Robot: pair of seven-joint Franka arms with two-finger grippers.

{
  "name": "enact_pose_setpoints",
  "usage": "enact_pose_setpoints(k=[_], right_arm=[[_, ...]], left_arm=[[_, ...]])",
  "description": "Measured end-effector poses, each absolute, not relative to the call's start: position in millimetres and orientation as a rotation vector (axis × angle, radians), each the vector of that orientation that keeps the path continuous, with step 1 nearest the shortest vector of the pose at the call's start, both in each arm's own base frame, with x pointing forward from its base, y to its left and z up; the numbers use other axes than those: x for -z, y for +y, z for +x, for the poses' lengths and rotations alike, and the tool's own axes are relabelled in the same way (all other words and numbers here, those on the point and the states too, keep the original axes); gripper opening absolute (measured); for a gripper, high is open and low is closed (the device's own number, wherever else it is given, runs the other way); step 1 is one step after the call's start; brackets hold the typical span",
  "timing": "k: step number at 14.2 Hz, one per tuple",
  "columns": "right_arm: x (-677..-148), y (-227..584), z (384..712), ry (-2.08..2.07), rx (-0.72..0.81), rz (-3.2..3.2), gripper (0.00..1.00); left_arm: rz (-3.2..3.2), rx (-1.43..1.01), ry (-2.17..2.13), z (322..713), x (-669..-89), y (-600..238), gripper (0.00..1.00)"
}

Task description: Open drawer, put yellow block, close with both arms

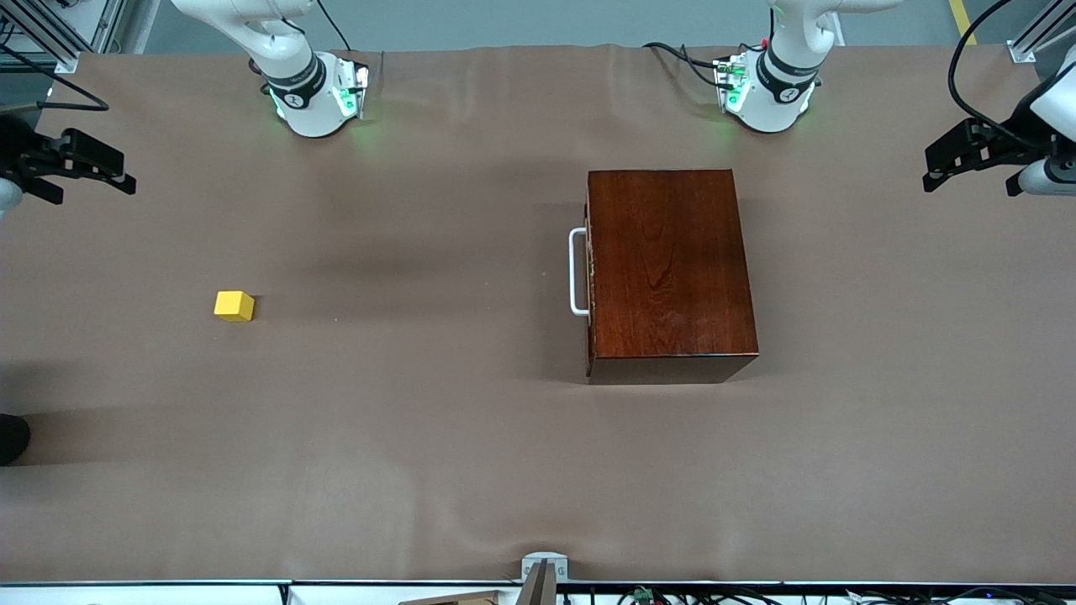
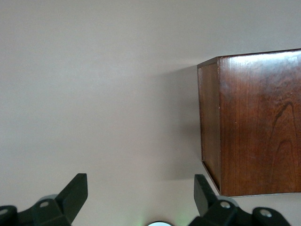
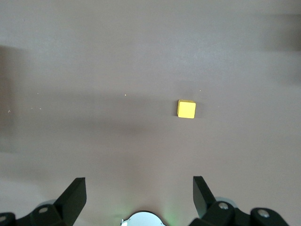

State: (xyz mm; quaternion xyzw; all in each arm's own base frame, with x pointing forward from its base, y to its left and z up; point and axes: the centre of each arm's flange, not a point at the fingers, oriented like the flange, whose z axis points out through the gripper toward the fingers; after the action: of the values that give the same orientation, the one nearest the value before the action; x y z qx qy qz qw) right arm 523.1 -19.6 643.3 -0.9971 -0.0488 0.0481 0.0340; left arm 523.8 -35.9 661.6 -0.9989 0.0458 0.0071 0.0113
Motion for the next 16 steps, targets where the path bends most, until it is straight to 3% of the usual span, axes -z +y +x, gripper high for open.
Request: enact_pose_setpoints(k=[13, 16], right_arm=[[-642, -21, 523, -0.147, -0.152, -3.066, 1.00], [-642, -21, 523, -0.145, -0.153, -3.066, 1.00]], left_arm=[[-3.116, -0.034, 0.149, 521, -667, -38, 1.00], [-3.113, -0.043, 0.177, 518, -664, -78, 1.00]])
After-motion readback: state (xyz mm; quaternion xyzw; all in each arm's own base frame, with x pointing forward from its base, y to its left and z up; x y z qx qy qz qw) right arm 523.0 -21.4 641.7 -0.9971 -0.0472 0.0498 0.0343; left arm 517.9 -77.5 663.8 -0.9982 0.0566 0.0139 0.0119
